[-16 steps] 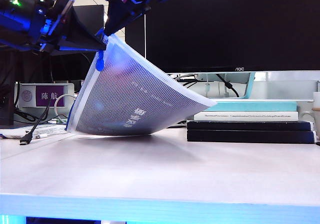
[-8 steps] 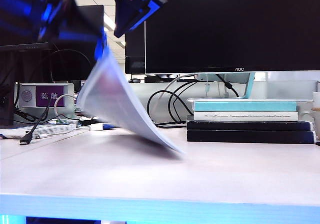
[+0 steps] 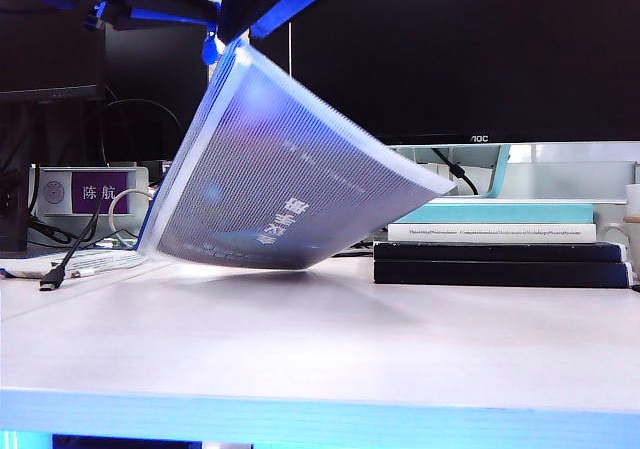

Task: Pick up the transparent plastic file bag with a blue zipper and open its zipper.

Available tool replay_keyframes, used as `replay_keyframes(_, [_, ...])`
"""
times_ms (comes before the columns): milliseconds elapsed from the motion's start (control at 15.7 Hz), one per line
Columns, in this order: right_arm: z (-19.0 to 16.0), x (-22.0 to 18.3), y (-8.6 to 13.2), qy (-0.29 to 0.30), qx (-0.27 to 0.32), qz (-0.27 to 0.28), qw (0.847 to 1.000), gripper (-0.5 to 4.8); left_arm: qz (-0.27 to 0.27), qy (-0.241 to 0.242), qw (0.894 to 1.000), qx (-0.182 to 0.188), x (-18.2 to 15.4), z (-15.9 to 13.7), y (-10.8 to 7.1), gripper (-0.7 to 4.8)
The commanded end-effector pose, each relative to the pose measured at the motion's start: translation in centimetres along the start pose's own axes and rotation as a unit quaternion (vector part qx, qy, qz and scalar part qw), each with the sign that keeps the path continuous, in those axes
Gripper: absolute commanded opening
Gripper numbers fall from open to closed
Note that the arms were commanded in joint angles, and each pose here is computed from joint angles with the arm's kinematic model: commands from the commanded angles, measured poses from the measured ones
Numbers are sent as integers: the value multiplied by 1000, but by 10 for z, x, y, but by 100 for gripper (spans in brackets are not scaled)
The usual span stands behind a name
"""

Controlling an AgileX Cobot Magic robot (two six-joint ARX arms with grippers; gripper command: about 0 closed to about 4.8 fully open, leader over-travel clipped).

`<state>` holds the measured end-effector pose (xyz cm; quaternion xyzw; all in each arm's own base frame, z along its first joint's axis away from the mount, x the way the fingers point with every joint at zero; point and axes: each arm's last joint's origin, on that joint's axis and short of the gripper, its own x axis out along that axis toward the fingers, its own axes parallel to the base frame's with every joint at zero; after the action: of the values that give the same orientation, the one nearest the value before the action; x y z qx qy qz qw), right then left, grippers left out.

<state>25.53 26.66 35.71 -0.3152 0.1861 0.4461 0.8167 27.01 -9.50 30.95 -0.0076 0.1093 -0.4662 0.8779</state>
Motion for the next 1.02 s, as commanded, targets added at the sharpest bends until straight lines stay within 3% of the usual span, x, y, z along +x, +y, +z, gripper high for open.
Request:
replay_keyframes(64, [5,-3,-4,-26,3,-9,1000,255,-23,-15,1000,4,-1,5,-2,-5])
replay_keyframes(510, [-1,5,-9,-20,12,5,1000,220,-36,-32,999,5,-1,10,-3,-5])
replay_keyframes(573, [0,7,-9,-27,11,1,1000,52,-45,-35,998,7,-1,11,-3,-5])
replay_keyframes(637, [-1,8,-9,-26,11,2,1000,-3,-45,-37,998,9,-1,11,-3,-5])
replay_keyframes(701, [-9,11,-14,2,19,3,1000,-1,-23,-37,999,16,-1,11,-2,-5])
replay_keyframes(892, [-10,0,-18,7,22,-9,1000,-1,62,-18,998,28,-2,6,5,-5])
replay_keyframes(956, [-8,-8,-18,3,21,-12,1000,-1,114,2,993,32,-3,2,10,-5])
replay_keyframes(1019, [-3,-31,-18,-10,20,-18,1000,-1,207,39,977,26,1,-8,20,-5])
